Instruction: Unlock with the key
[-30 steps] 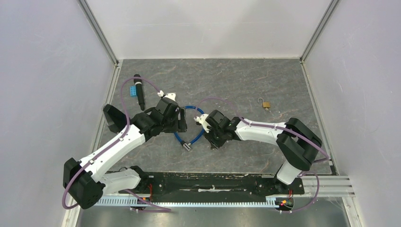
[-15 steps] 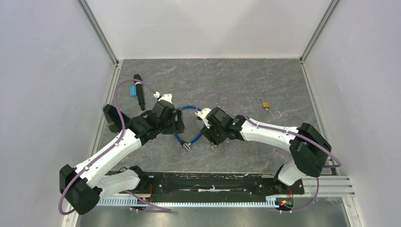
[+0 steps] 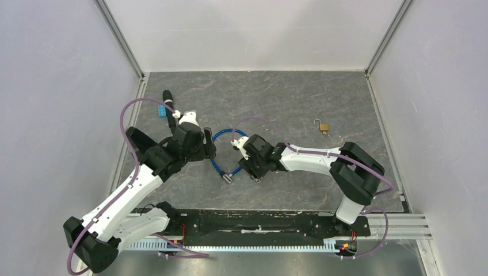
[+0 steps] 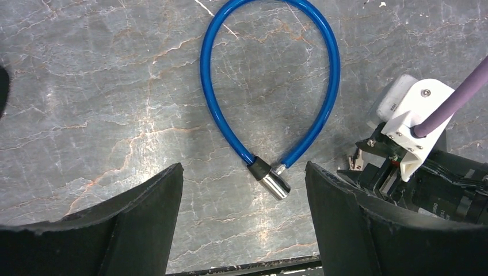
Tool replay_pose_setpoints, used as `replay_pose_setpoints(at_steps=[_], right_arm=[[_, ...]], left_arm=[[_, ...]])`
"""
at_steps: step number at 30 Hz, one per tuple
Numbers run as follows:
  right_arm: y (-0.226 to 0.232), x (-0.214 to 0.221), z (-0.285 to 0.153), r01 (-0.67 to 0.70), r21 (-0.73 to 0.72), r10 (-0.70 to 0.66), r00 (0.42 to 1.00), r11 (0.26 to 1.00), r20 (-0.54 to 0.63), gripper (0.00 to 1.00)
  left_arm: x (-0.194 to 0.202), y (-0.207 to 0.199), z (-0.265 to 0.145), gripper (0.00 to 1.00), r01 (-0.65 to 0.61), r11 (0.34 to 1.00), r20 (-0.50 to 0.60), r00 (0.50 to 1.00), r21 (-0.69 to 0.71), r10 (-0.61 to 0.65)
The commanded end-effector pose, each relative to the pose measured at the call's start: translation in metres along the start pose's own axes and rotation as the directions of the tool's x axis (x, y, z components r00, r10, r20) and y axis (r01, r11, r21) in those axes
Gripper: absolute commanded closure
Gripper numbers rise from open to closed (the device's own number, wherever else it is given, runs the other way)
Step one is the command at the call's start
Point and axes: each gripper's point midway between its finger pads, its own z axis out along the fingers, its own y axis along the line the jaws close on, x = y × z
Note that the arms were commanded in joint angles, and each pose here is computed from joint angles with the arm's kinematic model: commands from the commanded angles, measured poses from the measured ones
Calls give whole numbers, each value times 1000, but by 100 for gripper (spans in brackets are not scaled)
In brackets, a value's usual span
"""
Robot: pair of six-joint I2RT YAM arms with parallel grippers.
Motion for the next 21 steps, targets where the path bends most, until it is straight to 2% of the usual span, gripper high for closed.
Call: replay_pose_setpoints(at_steps=[1,15,21], right_arm=[[13,-11,-1,26,-64,-24,999,998,34,51],[31,17,-2,101,-140,-108,993,985,-44,53],[59,37,-16,212,-279,-240,968,937,-70,56]], left_arm=[[-1,8,1,17,4,1000,8,1000,-28,-4],[-2,4,4,18,14,1000,-6,1000,-10,-15],[-4,1,5,18,16,1000,-7,1000,1,-16]])
